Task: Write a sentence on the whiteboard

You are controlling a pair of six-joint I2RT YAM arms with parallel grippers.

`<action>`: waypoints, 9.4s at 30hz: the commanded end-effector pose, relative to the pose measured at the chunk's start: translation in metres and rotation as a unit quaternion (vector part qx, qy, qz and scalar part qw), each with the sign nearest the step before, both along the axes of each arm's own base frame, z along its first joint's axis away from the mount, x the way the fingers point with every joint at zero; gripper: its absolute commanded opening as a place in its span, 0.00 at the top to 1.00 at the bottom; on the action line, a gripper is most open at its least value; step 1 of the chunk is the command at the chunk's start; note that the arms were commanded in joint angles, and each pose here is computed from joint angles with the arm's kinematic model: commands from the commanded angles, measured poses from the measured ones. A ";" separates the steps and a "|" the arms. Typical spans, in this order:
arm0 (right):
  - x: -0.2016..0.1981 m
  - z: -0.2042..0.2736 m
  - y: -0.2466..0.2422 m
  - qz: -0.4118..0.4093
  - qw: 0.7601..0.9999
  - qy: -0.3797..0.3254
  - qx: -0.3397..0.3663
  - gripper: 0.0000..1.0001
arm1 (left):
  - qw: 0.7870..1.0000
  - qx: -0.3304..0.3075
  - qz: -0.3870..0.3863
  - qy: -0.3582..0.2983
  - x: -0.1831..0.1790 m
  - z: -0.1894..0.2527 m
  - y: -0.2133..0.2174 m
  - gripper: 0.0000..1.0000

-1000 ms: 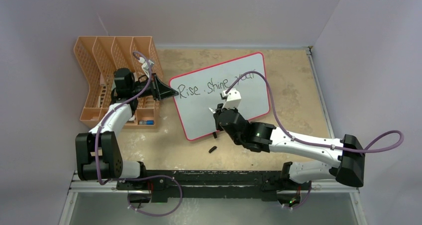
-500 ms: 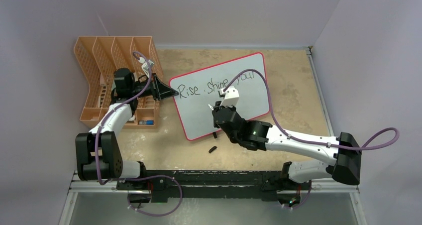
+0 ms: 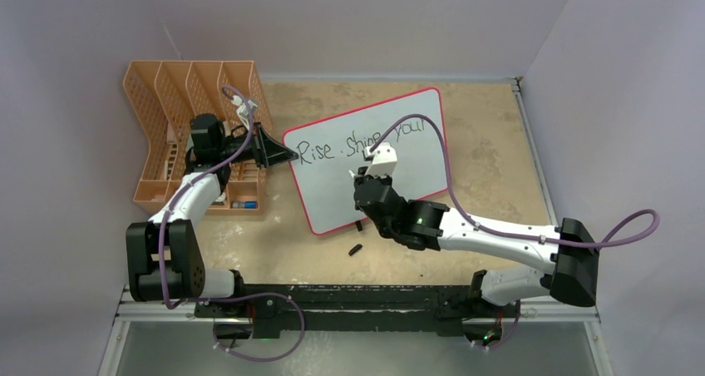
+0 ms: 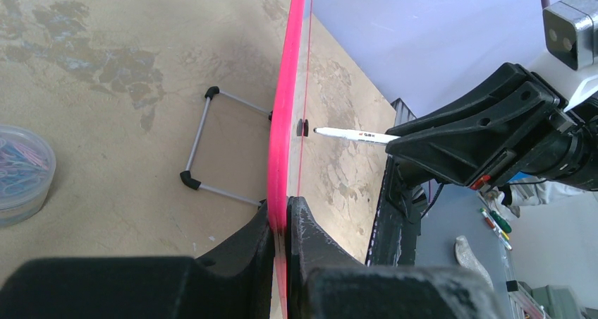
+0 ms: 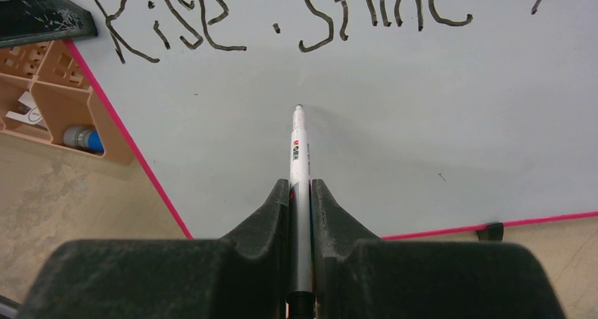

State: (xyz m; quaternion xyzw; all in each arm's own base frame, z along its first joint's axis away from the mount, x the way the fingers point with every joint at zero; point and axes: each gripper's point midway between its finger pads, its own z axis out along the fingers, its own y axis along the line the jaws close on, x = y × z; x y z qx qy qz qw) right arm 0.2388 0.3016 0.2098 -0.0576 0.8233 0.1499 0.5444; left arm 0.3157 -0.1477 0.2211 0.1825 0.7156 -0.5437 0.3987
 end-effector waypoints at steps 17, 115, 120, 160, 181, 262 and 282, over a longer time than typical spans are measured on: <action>0.009 0.012 0.013 -0.012 1.000 -0.018 0.006 1.00 | 0.999 0.011 0.024 -0.031 0.010 0.010 0.005 1.00; -0.014 -0.022 -0.016 -0.015 0.999 0.042 -0.004 1.00 | 0.999 0.010 0.026 -0.031 0.010 0.011 0.007 1.00; -0.010 -0.023 -0.020 -0.028 0.999 0.034 -0.002 1.00 | 0.999 0.010 0.026 -0.031 0.011 0.011 0.007 1.00; -0.002 -0.036 -0.017 -0.042 0.999 0.024 -0.015 1.00 | 0.999 0.009 0.025 -0.032 0.010 0.011 0.007 1.00; -0.001 -0.043 -0.021 -0.050 0.998 0.029 -0.021 1.00 | 0.999 0.010 0.026 -0.034 0.010 0.013 0.007 1.00; -0.014 -0.060 -0.020 -0.029 0.996 0.075 -0.037 1.00 | 0.999 0.010 0.027 -0.034 0.011 0.013 0.007 1.00; -0.016 -0.029 -0.018 -0.012 0.998 0.055 -0.001 1.00 | 0.999 0.009 0.028 -0.032 0.011 0.012 0.007 1.00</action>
